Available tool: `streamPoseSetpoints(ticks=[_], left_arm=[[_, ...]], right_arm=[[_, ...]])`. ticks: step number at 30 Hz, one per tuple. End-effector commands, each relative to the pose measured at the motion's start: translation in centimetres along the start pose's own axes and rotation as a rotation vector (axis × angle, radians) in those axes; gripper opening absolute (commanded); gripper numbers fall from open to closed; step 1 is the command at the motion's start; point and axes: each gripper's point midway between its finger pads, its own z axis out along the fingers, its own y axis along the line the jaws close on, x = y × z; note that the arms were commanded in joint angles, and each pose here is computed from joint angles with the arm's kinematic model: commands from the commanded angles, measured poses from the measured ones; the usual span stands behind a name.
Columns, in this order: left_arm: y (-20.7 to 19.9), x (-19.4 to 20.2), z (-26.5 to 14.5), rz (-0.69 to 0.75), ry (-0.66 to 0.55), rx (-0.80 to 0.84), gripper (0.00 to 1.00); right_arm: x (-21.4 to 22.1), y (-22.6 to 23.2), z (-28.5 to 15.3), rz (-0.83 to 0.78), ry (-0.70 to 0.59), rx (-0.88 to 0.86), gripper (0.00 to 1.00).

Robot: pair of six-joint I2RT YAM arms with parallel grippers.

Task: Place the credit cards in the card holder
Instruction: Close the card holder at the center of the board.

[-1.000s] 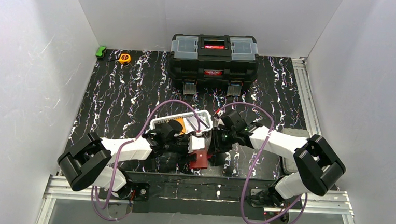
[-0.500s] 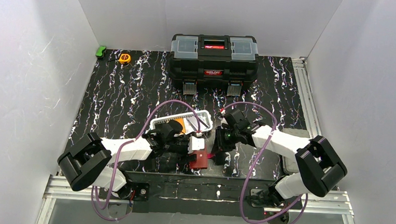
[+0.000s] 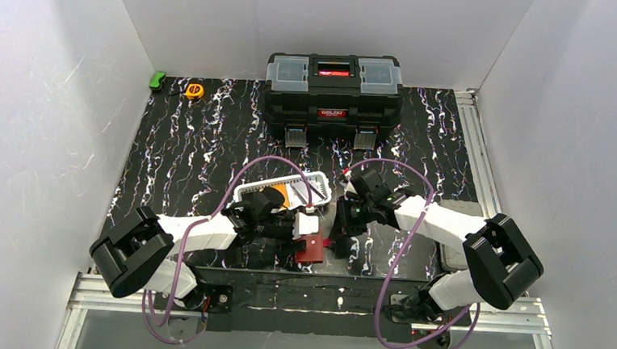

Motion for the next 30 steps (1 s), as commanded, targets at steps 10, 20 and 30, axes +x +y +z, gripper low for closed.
streamPoseSetpoints(ticks=[10,20,30], left_arm=[[-1.0,1.2,-0.3,-0.008,0.031,0.015,0.57],[-0.9,1.1,-0.3,-0.008,0.026,0.01,0.56],[-1.2,1.1,-0.4,-0.005,0.018,0.017,0.56]], right_arm=[[-0.7,2.3,-0.7,-0.023,-0.025,-0.114,0.01],[-0.7,3.4,1.3,-0.031,0.055,-0.144,0.01],[-1.3,3.2,2.2,-0.026,0.067,-0.094,0.01]])
